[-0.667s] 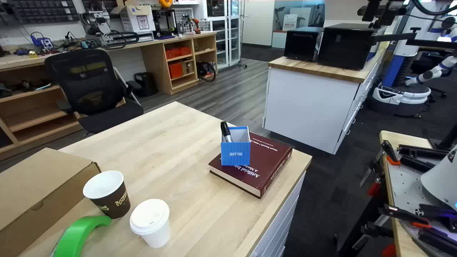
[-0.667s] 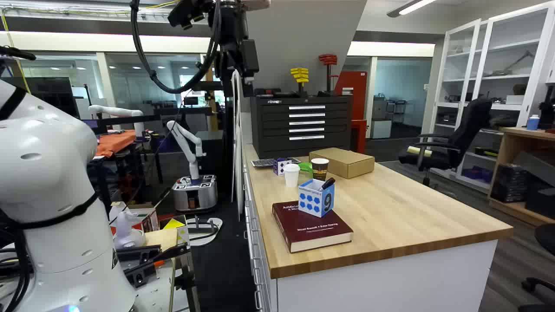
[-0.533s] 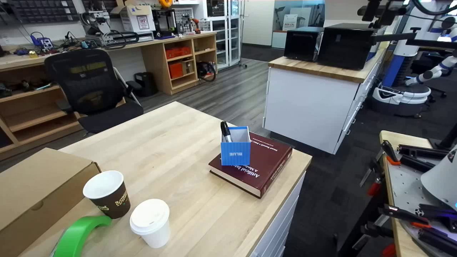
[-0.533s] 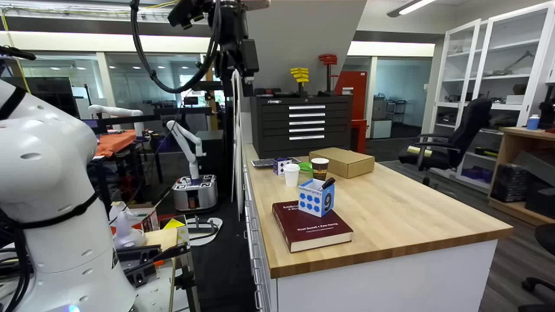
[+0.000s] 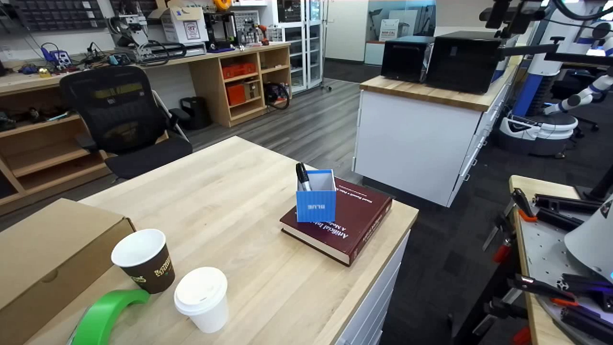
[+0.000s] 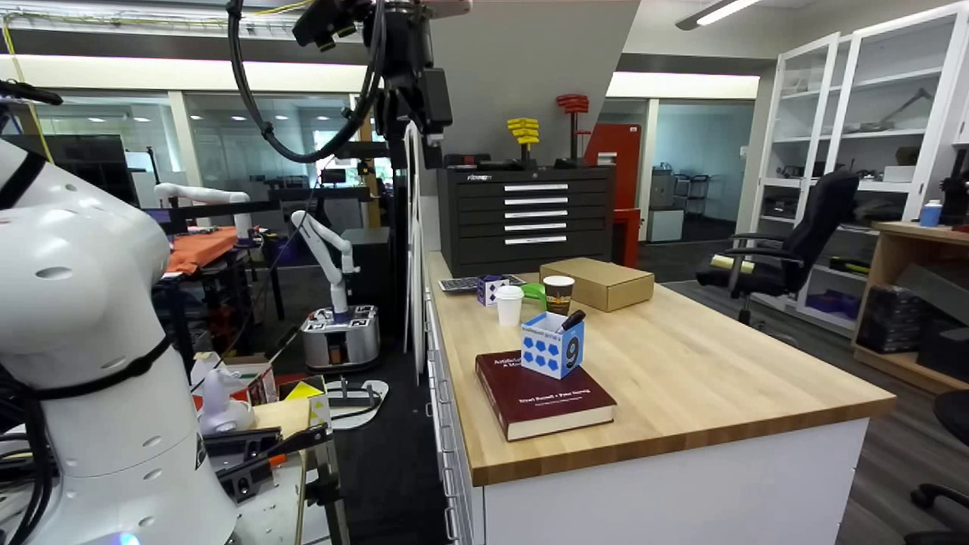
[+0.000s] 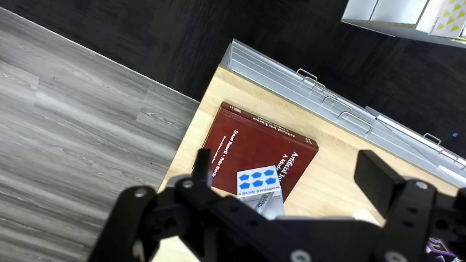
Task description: Remove the black marker from the blue and white box and place it on top of the maroon book
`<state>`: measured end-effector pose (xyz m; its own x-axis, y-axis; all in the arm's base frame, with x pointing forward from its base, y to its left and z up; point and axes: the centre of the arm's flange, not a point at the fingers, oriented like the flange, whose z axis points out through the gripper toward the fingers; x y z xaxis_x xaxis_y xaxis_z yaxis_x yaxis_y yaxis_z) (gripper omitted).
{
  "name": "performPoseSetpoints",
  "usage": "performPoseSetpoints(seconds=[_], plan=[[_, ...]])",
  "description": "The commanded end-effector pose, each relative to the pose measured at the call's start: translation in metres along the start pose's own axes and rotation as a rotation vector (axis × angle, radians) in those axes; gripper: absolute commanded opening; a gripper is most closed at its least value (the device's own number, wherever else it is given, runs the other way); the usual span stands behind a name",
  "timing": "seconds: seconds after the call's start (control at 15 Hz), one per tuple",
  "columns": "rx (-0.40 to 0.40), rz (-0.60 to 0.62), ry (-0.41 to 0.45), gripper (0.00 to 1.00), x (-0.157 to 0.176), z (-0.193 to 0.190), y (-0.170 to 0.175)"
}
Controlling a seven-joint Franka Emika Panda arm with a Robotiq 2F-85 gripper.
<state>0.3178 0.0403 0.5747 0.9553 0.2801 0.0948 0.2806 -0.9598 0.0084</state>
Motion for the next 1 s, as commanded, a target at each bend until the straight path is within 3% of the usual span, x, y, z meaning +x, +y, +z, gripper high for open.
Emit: performPoseSetpoints(seconds=[0.0,0.4,0.93], plan=[[0.0,0.0,0.0,1.0,0.0,0.0,0.0],[-0.009,-0.035,-0.015,1.0,0.02,0.003,0.001],[-0.039,-0.16,-0.014,1.0,0.114,0.033,-0.008]])
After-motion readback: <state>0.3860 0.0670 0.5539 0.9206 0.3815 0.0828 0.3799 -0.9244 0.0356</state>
